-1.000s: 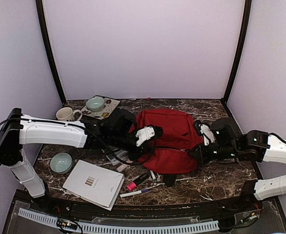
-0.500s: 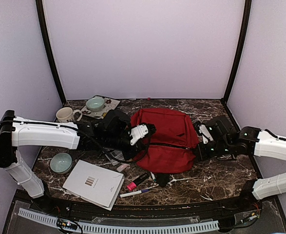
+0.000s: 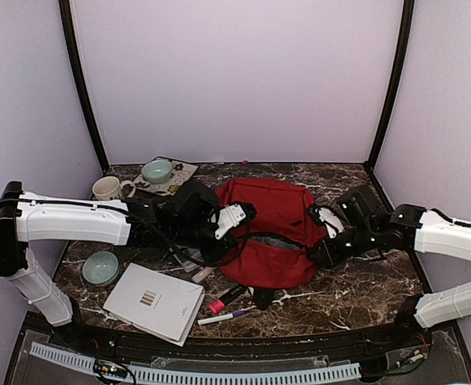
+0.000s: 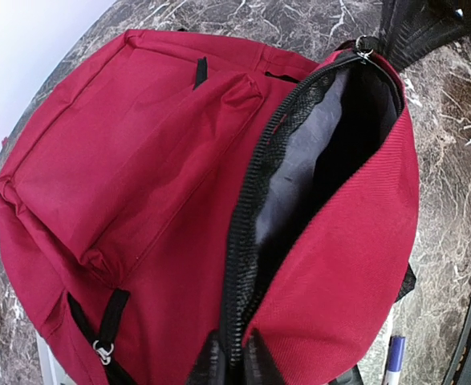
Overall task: Pack the student bag
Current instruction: Unzip the largest pocket of the student bag, then hold the largest pocket of the student bag.
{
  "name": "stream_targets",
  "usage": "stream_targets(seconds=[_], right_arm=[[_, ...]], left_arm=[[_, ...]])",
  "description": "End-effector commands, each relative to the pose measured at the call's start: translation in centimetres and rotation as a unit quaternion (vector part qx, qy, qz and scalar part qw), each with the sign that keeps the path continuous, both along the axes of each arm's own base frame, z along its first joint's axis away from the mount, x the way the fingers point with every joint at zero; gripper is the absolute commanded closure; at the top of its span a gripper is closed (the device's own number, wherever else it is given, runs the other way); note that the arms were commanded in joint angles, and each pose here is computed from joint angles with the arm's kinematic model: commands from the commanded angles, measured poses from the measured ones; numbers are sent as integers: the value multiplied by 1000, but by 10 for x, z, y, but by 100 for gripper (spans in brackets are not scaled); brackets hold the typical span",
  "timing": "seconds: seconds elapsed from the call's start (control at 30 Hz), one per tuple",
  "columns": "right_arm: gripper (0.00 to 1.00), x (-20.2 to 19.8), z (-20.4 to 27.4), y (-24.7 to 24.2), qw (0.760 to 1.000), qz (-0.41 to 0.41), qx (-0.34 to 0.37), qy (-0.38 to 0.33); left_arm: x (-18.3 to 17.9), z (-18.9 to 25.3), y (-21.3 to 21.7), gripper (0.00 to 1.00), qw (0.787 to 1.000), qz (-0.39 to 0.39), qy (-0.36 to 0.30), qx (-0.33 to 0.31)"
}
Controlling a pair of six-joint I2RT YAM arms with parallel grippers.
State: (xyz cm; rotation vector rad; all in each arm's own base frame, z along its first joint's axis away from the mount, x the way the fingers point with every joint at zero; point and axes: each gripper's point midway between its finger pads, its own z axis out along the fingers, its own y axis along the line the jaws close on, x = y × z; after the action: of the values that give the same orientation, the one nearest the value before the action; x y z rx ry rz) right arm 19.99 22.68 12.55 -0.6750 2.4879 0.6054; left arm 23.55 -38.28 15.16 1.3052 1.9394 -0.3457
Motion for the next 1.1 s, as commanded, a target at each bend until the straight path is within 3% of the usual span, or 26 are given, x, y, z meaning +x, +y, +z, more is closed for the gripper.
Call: stream_targets(seconds=[0.0,0.1,0.13,0.17,0.3,0.4,0.6,0.83,0.93,1.07], right_arm=[[100,-6,35,28,995,57,78,-14],[100,-9,49,34,992,65,106,-29],[100,-11,53,36,991,68,115,-32],[100,-13,56,39,989,73,121,-34],[100,-22,63,52,986,91,135,-26],[100,-27,60,58,987,94,127,-18],[100,-28,53,61,990,68,124,-3],[100,-36,45,58,988,49,146,21],[100,-39,41,54,986,32,161,32],[100,-41,37,47,983,11,181,32]], left_arm=[[0,50,0,74,999,14,-24,-35],[1,67,3,41,998,21,-38,-54],[1,73,4,19,997,22,-44,-65],[1,78,5,4,995,28,-48,-79],[13,70,22,1,981,135,-13,-137],[-5,60,3,2,986,80,26,-145],[-26,65,-12,2,983,46,43,-174],[-43,37,-41,11,986,6,102,-134],[-52,33,-54,2,986,-10,88,-144],[-59,21,-72,2,985,-34,88,-142]])
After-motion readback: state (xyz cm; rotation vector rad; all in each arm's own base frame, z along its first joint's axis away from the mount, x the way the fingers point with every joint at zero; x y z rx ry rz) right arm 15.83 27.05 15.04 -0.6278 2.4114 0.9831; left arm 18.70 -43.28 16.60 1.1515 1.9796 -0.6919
